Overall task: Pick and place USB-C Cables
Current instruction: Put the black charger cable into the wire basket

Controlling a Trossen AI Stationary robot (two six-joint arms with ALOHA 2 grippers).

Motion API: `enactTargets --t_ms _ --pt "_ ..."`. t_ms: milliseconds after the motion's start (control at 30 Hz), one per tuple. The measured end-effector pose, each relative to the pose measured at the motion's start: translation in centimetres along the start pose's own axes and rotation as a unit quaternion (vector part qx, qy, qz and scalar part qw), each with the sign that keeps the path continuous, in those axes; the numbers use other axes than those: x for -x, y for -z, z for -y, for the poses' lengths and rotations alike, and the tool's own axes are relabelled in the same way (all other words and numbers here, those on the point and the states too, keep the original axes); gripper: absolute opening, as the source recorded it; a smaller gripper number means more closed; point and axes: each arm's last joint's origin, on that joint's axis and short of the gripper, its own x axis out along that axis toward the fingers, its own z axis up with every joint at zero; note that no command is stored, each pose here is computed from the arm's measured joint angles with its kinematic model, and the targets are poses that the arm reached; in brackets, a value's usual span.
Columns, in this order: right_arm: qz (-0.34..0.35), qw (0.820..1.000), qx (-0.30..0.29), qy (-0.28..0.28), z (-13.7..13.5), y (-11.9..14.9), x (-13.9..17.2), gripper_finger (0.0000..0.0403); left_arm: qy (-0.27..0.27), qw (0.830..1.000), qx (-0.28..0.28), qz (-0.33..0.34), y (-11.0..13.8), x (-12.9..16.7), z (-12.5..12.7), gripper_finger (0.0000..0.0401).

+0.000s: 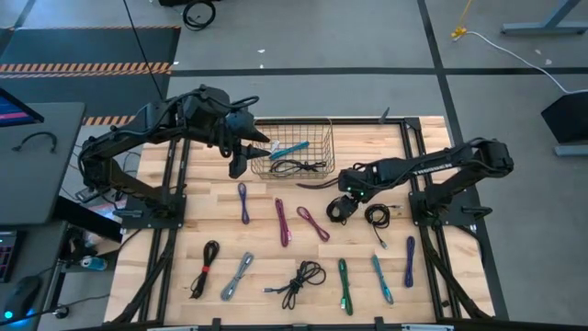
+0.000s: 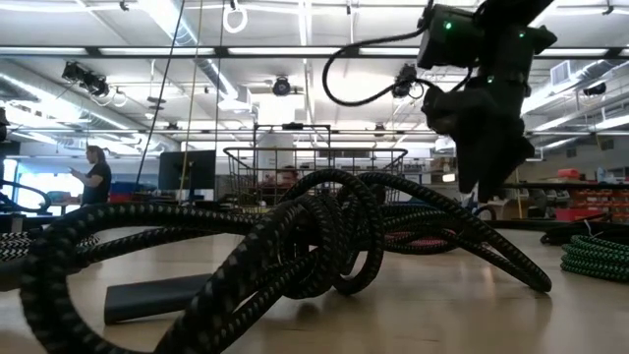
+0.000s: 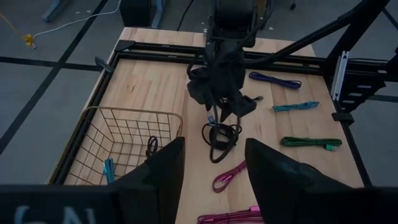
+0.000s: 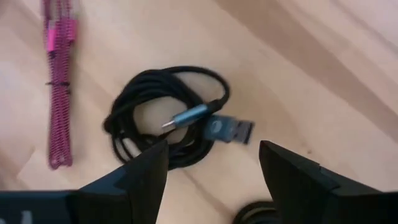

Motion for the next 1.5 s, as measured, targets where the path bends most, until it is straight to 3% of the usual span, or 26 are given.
enactTargets --t_ms 333,467,600,800,1000,1233,1500 --pt "-0.019 1.0 0.013 -0.02 -0.8 -1.2 -3.6 0.0256 0.0 1.0 0.0 -0.001 0.0 0.0 0.0 0.0174" --pt "-0.031 0.999 0.015 -0.024 -0.9 -1.2 -4.4 0.0236 0.0 1.0 0.0 -0.001 0.0 0.0 0.0 0.0174" --pt "-0.03 0.999 0.014 -0.025 -0.9 -1.1 -4.2 0.0179 0.0 1.0 0.002 -0.001 0.0 0.0 0.0 0.0174" --pt "-0.027 0.999 0.015 -0.029 -1.0 -1.2 -4.1 0.0029 0.0 1.0 0.003 -0.001 0.0 0.0 0.0 0.0174" --pt "-0.026 0.999 0.016 -0.045 -1.1 -1.2 -3.7 0.0006 0.0 1.0 0.003 -0.001 0.0 0.0 0.0 0.0174" --pt "0.029 0.995 0.013 -0.098 -2.0 -1.7 0.2 0.0002 0.0 1.0 0.004 -0.001 0.0 0.0 0.0 0.0174" --pt "0.191 0.968 0.02 -0.16 -2.8 -2.8 8.7 0.0 -0.01 1.0 0.028 0.003 -0.1 0.0 -0.1 0.0174"
